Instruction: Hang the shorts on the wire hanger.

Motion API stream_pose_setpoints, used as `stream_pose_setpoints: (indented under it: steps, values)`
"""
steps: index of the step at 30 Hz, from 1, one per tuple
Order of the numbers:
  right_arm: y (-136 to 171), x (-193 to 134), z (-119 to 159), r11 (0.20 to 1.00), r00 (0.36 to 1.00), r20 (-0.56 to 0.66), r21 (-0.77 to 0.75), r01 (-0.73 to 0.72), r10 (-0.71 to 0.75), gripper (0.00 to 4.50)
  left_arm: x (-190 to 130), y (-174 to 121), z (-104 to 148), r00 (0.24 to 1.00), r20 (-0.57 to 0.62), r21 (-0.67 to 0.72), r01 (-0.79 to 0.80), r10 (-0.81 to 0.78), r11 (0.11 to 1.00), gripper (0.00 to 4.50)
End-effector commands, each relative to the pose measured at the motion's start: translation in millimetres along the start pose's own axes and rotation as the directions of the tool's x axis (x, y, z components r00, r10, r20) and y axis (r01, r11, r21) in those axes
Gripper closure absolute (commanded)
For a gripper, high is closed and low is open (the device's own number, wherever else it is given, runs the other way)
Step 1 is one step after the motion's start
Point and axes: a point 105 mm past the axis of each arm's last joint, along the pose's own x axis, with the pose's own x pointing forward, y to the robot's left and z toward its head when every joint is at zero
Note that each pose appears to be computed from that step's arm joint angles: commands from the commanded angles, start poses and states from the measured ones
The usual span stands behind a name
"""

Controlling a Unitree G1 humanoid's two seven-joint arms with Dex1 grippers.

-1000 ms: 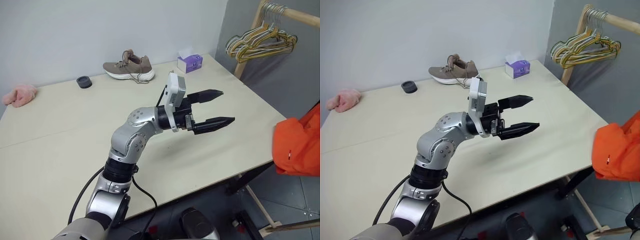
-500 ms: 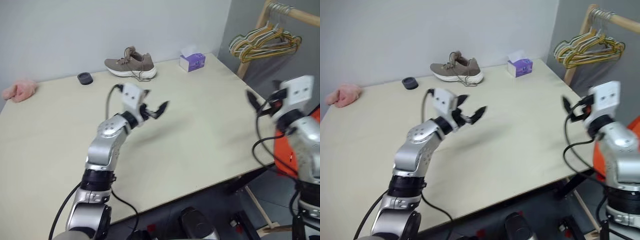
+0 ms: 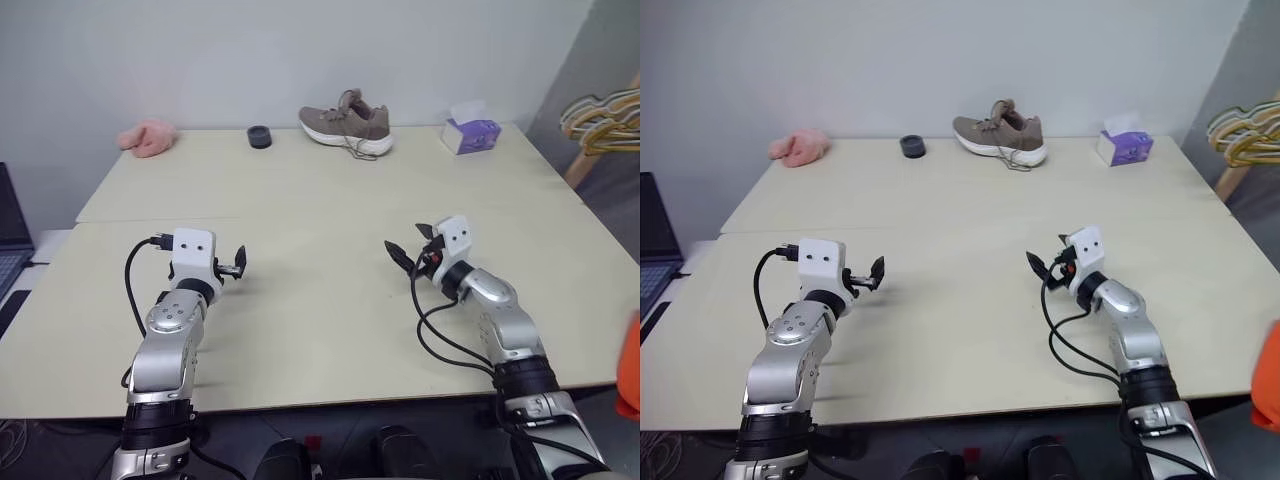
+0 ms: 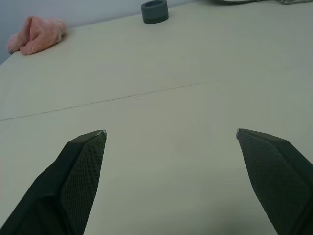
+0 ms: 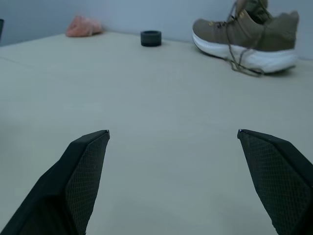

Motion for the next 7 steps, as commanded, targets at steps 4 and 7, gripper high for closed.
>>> stream_pose_setpoints:
  steps: [4,7]
  values:
    - [-7.4,-3.1,8.8,1.000,0.999,0.035,-0.014,0.014,-0.013,0.03,10.4,1.2,35.7,0.992,0.104,0.036,0.067,-0.071,0.997,0.00]
    - [-10.2,-7.1,5.9,0.999,0.999,0.028,0.000,0.041,-0.041,0.03,11.9,-0.3,42.6,0.987,0.135,0.037,0.083,-0.088,0.996,0.00]
